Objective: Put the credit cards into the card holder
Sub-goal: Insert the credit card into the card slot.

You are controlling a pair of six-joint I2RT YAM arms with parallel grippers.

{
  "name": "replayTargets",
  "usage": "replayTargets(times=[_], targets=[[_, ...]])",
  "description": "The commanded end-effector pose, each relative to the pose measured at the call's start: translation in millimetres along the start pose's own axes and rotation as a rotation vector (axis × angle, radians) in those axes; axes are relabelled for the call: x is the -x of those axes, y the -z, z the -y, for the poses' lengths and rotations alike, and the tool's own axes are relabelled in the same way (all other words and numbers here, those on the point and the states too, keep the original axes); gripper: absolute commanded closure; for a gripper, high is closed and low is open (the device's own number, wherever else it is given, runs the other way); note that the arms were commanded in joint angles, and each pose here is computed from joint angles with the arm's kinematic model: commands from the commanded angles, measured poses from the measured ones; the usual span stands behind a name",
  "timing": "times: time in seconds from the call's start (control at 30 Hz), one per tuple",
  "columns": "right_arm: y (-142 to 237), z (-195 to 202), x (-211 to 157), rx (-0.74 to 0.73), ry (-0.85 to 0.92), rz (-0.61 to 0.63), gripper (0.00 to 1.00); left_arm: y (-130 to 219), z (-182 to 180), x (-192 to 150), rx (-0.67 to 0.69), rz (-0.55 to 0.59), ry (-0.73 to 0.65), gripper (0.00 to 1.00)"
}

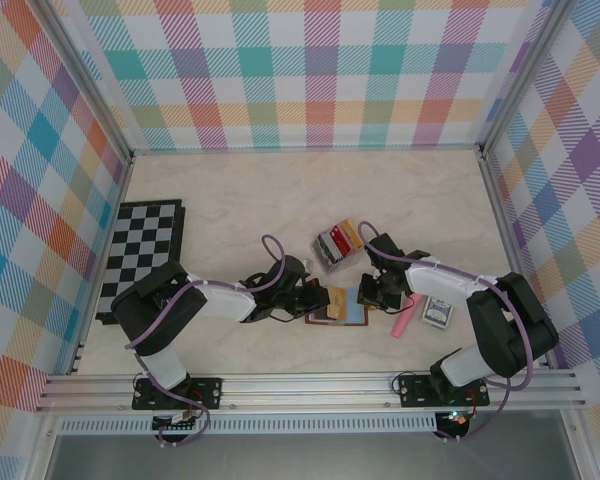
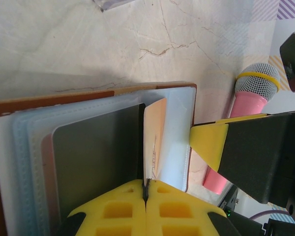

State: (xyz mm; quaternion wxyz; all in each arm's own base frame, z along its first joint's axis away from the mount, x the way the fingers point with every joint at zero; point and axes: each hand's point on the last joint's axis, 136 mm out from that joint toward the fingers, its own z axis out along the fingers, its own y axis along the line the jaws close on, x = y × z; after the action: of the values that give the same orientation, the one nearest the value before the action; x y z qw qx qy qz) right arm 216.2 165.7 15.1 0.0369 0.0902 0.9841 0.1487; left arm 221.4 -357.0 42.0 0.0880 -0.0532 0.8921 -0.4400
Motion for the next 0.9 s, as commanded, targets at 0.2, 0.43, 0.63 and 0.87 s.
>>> replayTargets(times=[0.2,0.43,0.63,0.87], targets=[[-15,3,-7,0.0,-0.003,-0.035,0.8,-18,4,-14,0.03,-0.064,-0.012,0.92],[-13,1,-6,0.01,-0.007,-0.033,0.8,-30,8,-25,0.042,-0.091,-0.035,0.91],[-10,1,-5,0.007,-0.006,-0.026,0.8,-29,10,-27,0.056,-0.093,-0.051,0.84],[-7,4,-5,-0.006,-0.006,-0.014,0.79,-12,8,-23,0.136,-0.068,-0.115,0.77]])
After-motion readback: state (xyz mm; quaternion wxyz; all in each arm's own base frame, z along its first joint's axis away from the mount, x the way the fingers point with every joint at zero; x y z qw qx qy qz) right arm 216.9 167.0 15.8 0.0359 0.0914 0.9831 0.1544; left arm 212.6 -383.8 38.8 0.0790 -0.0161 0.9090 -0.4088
